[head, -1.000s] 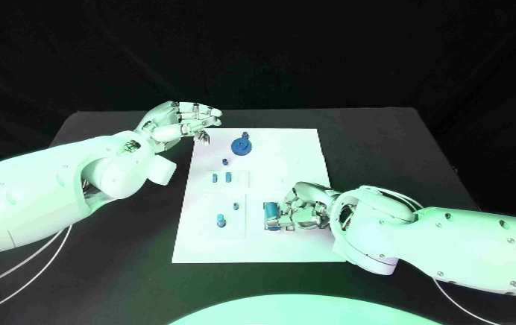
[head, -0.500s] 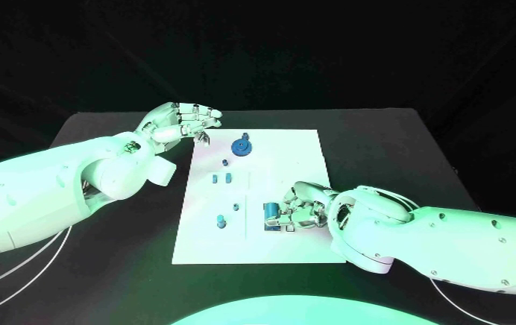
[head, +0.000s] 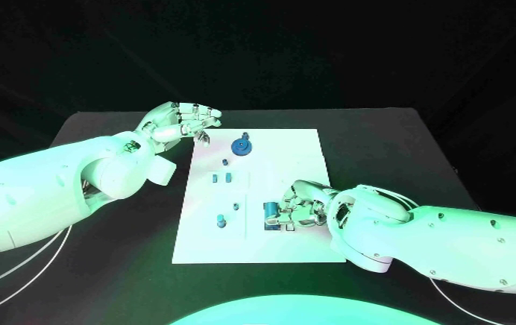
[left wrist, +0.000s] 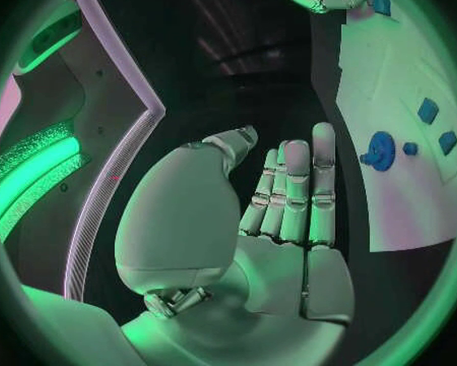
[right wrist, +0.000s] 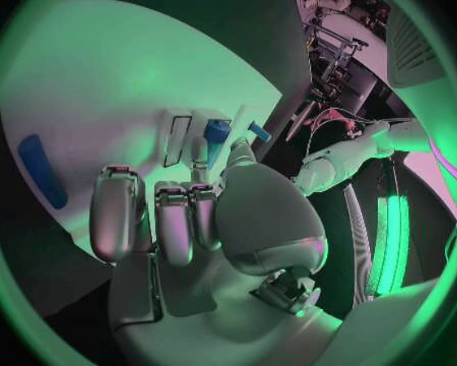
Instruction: Assemble the parts on the task board
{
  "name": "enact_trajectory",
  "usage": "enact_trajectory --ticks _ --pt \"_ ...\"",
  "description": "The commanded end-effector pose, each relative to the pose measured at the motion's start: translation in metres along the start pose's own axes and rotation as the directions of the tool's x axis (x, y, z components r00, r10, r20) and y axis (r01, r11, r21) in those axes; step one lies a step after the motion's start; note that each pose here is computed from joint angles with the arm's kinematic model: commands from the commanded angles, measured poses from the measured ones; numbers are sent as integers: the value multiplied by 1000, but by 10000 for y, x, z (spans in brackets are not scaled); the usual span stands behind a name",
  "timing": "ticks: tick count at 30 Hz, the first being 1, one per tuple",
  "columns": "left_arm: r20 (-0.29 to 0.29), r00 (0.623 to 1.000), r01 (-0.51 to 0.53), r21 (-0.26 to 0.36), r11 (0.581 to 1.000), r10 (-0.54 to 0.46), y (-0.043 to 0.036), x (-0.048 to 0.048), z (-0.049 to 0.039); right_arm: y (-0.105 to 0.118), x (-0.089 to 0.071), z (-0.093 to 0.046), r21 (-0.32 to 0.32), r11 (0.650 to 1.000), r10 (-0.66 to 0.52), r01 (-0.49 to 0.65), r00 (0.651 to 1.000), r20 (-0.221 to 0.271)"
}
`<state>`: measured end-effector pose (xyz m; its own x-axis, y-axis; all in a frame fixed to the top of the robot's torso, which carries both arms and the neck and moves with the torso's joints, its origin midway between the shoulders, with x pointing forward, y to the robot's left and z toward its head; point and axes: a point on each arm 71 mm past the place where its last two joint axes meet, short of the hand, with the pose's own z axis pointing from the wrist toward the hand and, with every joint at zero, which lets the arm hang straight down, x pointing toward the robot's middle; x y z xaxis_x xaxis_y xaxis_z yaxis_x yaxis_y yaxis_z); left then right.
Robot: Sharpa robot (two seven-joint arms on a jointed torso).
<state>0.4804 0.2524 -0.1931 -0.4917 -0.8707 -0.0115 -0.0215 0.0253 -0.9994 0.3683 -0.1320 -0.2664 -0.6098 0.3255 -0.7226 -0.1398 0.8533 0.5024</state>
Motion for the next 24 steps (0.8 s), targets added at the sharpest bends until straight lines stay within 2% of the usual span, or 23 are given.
enact_trajectory --ticks 1,5,13,19,24 --pt "-12 1000 15 3 1000 -15 -7 14 3 13 7 -7 -24 1000 -20 20 1000 -4" --pt "-11 1000 14 3 1000 -14 -7 12 2 -6 -9 -19 -26 999 -19 19 1000 7" --pt "-9 1000 12 4 1000 -12 -7 8 2 -81 -121 -92 -58 997 56 -51 994 92" --pt "-6 1000 11 5 1000 -11 -6 0 1 -160 -274 -200 -97 980 183 -173 977 106" --pt "-6 1000 11 5 1000 -11 -7 3 2 -320 -429 -309 -68 977 210 -204 971 114"
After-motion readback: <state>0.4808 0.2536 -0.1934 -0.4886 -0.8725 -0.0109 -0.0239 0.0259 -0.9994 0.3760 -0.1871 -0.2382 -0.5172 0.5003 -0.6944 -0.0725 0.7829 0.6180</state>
